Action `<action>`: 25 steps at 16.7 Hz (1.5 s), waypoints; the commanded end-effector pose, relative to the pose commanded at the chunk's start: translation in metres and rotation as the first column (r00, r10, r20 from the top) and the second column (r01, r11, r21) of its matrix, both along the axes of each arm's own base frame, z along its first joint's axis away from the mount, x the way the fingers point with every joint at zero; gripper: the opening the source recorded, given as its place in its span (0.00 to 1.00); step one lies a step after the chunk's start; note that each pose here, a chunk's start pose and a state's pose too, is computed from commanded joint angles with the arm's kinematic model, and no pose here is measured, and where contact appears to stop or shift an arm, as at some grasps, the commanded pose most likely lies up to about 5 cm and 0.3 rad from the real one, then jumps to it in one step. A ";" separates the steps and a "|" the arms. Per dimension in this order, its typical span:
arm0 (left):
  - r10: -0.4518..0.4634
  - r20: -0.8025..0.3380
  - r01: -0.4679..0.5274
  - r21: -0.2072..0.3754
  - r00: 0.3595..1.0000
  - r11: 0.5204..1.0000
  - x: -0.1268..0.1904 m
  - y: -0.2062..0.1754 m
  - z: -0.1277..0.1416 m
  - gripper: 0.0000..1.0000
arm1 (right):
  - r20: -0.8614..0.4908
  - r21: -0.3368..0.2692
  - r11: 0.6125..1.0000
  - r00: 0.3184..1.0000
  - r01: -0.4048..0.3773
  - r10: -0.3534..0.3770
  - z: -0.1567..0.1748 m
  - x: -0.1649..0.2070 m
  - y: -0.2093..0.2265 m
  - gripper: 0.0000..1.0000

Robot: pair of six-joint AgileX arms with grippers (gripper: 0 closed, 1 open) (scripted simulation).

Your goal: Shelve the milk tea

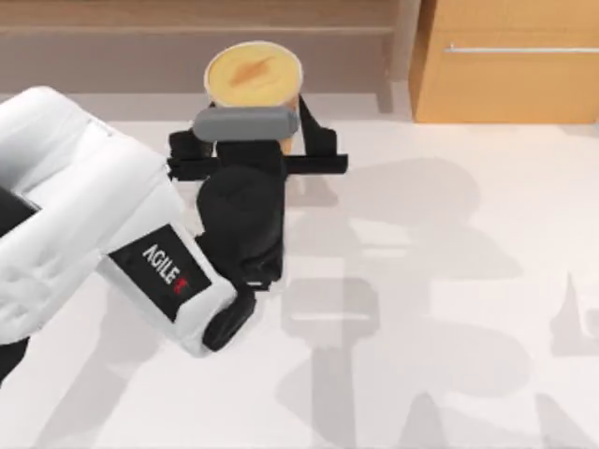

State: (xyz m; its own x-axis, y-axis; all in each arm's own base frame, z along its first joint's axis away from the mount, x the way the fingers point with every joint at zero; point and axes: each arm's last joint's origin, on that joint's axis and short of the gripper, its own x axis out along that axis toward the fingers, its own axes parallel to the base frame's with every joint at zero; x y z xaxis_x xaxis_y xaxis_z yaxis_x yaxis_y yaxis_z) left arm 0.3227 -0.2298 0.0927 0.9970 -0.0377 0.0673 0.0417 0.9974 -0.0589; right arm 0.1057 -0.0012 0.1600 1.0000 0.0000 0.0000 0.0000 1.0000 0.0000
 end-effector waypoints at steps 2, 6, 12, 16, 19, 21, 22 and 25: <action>-0.011 0.039 0.012 -0.030 0.999 0.999 0.007 -0.004 0.020 0.00 | 0.000 0.000 1.000 1.000 0.000 0.000 0.000 0.000 0.000 1.00; -0.028 0.084 0.032 -0.056 0.996 0.998 0.024 -0.007 0.063 0.00 | 0.000 0.000 1.000 1.000 0.000 0.000 0.000 0.000 0.000 1.00; -0.034 0.068 0.036 -0.026 0.997 0.999 0.051 0.006 0.118 0.00 | 0.000 0.000 1.000 1.000 0.000 0.000 0.000 0.000 0.000 1.00; -0.022 0.013 0.021 0.015 1.000 1.000 0.069 0.025 0.142 0.00 | 0.000 0.000 1.000 1.000 0.000 0.000 0.000 0.000 0.000 1.00; -0.005 -0.029 0.006 0.039 1.000 0.999 0.081 0.041 0.155 0.00 | 0.000 0.000 1.000 1.000 0.000 0.000 0.000 0.000 0.000 1.00; 0.005 -0.050 -0.003 0.049 0.999 0.999 0.086 0.051 0.163 0.00 | 0.000 0.000 1.000 1.000 0.000 0.000 0.000 0.000 0.000 1.00; 0.009 -0.057 -0.007 0.051 0.998 0.999 0.088 0.055 0.166 0.00 | 0.000 0.000 1.000 1.000 0.000 0.000 0.000 0.000 0.000 1.00; 0.016 -0.064 -0.013 0.053 0.998 0.999 0.092 0.063 0.174 0.00 | 0.000 0.000 1.000 1.000 0.000 0.000 0.000 0.000 0.000 1.00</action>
